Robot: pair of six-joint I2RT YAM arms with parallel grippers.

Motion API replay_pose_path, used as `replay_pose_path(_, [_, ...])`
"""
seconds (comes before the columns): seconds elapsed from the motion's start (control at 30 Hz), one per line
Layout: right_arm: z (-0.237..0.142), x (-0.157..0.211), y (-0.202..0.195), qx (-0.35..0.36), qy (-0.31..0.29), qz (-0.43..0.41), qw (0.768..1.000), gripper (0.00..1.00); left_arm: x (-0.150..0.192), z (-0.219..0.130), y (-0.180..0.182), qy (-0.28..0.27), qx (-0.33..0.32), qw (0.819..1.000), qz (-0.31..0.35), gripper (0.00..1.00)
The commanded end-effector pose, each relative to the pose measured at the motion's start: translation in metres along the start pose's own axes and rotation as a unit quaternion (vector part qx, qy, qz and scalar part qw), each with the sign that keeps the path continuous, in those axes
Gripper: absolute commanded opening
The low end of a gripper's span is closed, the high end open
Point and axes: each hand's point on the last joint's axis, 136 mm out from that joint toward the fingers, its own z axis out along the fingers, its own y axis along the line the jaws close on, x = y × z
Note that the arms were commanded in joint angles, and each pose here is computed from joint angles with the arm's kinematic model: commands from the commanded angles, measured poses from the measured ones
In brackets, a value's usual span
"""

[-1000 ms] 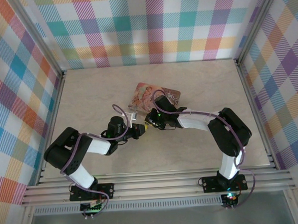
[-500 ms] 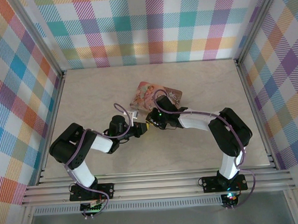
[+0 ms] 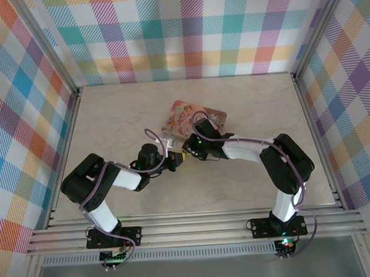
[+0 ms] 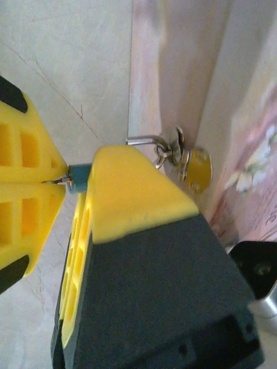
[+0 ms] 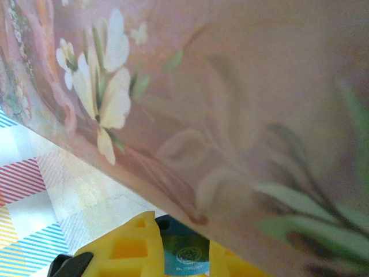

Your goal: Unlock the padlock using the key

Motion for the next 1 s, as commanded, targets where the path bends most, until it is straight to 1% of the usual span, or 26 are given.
replay_pose_path(0.0, [0.002,0.038,-0.041,0.058,0.085,0.074,0.992,0.0,0.003,-0.002,-0.021,0.011,-0.047,0.987,0.154,0.0])
replay_pose_path(0.03, [0.001,0.04,-0.041,0.057,0.088,0.076,0.992,0.02,0.003,-0.003,-0.024,0.009,-0.068,0.98,0.189,0.0])
replay_pose_path(0.1, [-0.002,0.041,-0.042,0.057,0.09,0.076,0.991,0.07,0.0,-0.006,-0.023,0.003,-0.097,0.97,0.225,0.0])
replay_pose_path(0.17, [-0.005,0.04,-0.046,0.062,0.085,0.076,0.992,0.17,-0.002,-0.008,-0.019,-0.002,-0.111,0.967,0.228,0.0])
replay_pose_path(0.2, [-0.007,0.04,-0.047,0.063,0.083,0.076,0.992,0.24,-0.003,-0.009,-0.017,-0.001,-0.115,0.967,0.227,0.0])
replay_pose_path(0.3, [-0.011,0.038,-0.047,0.062,0.079,0.076,0.992,0.42,0.0,-0.007,-0.014,0.004,-0.116,0.971,0.211,0.0])
replay_pose_path(0.33, [-0.013,0.037,-0.047,0.061,0.076,0.074,0.992,0.46,0.002,-0.006,-0.013,0.007,-0.117,0.971,0.206,0.0])
replay_pose_path(0.5, [-0.028,0.032,-0.045,0.066,0.057,0.058,0.994,0.6,0.007,-0.006,-0.006,0.013,-0.13,0.973,0.189,0.0])
replay_pose_path(0.57, [-0.033,0.03,-0.044,0.068,0.048,0.051,0.995,0.62,0.006,-0.008,-0.005,0.012,-0.135,0.973,0.188,0.0])
replay_pose_path(0.67, [-0.037,0.028,-0.043,0.067,0.042,0.045,0.996,0.62,0.004,-0.012,-0.004,0.01,-0.143,0.971,0.192,0.0])
replay_pose_path(0.97, [-0.024,0.032,-0.032,0.035,0.062,0.05,0.996,0.56,-0.001,-0.012,-0.011,0.014,-0.134,0.968,0.214,0.0])
